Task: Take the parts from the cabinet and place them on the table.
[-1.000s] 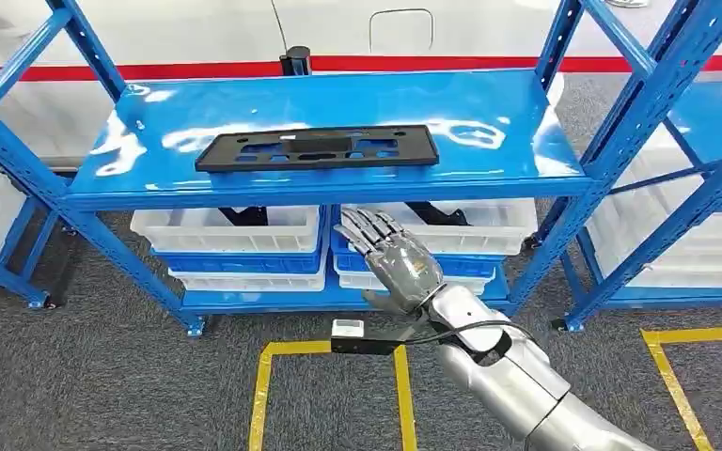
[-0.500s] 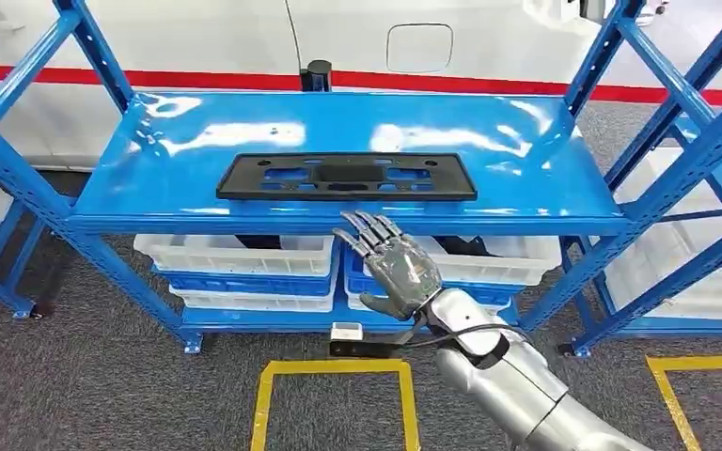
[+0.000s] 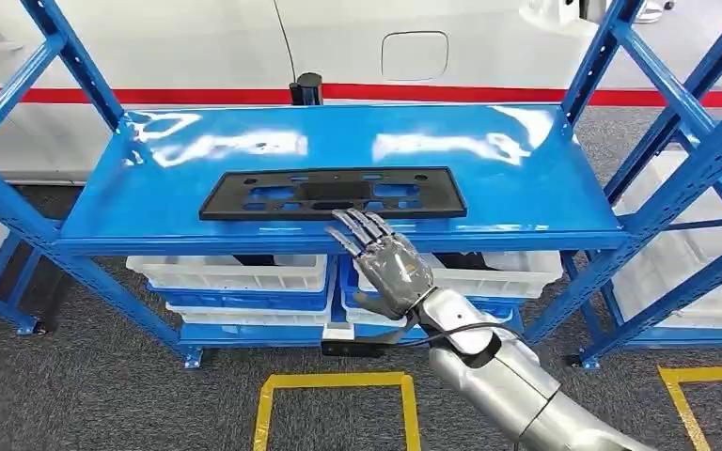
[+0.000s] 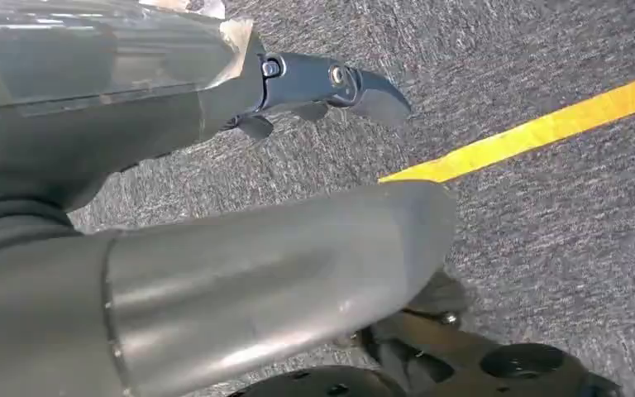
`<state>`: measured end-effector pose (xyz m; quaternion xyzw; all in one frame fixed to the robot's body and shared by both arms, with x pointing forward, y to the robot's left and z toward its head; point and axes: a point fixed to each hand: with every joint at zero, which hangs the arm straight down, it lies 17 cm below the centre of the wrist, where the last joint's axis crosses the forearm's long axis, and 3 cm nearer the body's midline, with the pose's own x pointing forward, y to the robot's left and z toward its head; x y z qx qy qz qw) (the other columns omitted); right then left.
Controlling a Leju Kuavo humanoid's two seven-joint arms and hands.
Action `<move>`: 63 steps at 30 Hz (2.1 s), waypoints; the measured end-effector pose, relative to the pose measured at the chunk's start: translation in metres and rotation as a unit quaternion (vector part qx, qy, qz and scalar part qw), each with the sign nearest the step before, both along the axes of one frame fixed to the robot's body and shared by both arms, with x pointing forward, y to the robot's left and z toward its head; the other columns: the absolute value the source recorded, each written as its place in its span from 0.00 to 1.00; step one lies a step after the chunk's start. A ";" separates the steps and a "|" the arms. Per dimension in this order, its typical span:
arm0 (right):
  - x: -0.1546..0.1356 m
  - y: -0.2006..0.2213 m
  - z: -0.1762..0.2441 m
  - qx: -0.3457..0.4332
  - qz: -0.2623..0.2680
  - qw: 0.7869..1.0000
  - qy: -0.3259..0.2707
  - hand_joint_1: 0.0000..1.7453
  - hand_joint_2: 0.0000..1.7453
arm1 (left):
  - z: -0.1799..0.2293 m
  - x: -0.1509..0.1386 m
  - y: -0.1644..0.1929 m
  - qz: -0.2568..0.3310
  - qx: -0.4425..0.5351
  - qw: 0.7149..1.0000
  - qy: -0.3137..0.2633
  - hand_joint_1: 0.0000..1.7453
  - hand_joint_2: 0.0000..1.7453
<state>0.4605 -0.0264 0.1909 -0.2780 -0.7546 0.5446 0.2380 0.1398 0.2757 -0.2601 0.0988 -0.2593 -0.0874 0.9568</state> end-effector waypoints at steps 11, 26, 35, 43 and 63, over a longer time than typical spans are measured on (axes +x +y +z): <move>0.003 0.000 0.008 0.002 -0.009 1.000 -0.017 0.00 1.00 | 0.000 0.001 0.001 0.000 0.002 1.000 -0.001 0.00 0.00; 0.006 -0.008 -0.003 -0.003 -0.025 1.000 -0.013 0.00 1.00 | 0.000 0.002 0.000 -0.001 0.001 1.000 -0.001 0.00 0.00; 0.021 -0.027 -0.008 -0.056 -0.095 0.991 -0.070 0.00 1.00 | 0.001 0.000 0.010 0.005 0.027 1.000 -0.005 0.00 0.00; 0.037 -0.051 -0.016 -0.098 -0.150 0.979 -0.099 0.91 1.00 | 0.002 0.001 0.008 0.007 0.032 0.999 -0.007 0.00 0.00; 0.043 -0.065 -0.022 -0.061 -0.157 0.984 -0.057 1.00 1.00 | 0.000 -0.001 0.007 0.008 0.031 0.999 0.000 0.00 1.00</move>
